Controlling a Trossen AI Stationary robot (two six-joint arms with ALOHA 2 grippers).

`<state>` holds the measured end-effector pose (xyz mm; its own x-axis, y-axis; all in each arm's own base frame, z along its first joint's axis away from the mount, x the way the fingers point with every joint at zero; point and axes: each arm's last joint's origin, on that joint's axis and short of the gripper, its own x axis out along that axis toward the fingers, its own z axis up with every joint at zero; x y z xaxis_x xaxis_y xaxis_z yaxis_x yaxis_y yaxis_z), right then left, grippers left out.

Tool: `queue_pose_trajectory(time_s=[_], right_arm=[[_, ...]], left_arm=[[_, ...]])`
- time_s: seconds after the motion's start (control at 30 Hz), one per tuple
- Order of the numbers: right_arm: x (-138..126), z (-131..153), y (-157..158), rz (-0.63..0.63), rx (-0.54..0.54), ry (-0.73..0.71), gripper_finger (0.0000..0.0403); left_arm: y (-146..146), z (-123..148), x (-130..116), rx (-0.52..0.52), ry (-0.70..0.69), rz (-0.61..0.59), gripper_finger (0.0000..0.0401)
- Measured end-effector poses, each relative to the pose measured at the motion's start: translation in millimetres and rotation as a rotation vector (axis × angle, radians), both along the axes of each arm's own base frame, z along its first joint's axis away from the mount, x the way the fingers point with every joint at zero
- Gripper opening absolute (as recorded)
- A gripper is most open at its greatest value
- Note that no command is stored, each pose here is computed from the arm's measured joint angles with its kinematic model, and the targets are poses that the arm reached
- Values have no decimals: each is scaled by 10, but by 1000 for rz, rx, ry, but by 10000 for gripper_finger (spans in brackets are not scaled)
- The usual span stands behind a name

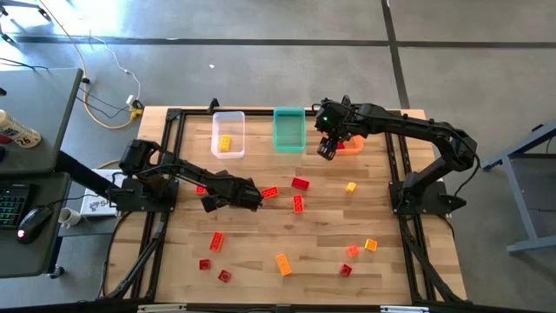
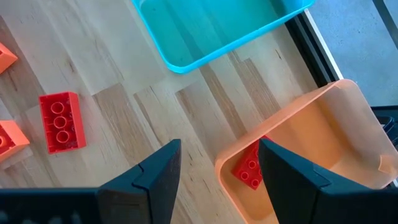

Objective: Sort & place blocks by color
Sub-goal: Put the yellow game piece into the transparent bin

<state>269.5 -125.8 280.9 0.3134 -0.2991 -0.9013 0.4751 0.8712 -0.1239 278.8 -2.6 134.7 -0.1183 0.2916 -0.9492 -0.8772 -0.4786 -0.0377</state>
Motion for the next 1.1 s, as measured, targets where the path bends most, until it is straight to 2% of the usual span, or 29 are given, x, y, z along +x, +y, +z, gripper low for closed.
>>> queue_pose_trajectory(time_s=[0.23, 0.47, 0.7, 0.87, 1.1], right_arm=[[-5, -1, 1, -4, 2, 4, 201], [-10, -4, 3, -7, 6, 9, 201], [-30, -14, 14, -10, 17, 31, 201], [-31, -15, 17, -63, 46, 11, 201], [-21, -15, 37, -110, 100, -22, 201]], left_arm=[[21, -6, -15, -3, 39, -80, 179], [40, -50, -79, -19, 91, -177, 110], [37, -7, -90, -58, 122, -346, 110], [33, 216, -134, -57, 66, -446, 110], [217, 711, -295, 113, -57, -509, 110]])
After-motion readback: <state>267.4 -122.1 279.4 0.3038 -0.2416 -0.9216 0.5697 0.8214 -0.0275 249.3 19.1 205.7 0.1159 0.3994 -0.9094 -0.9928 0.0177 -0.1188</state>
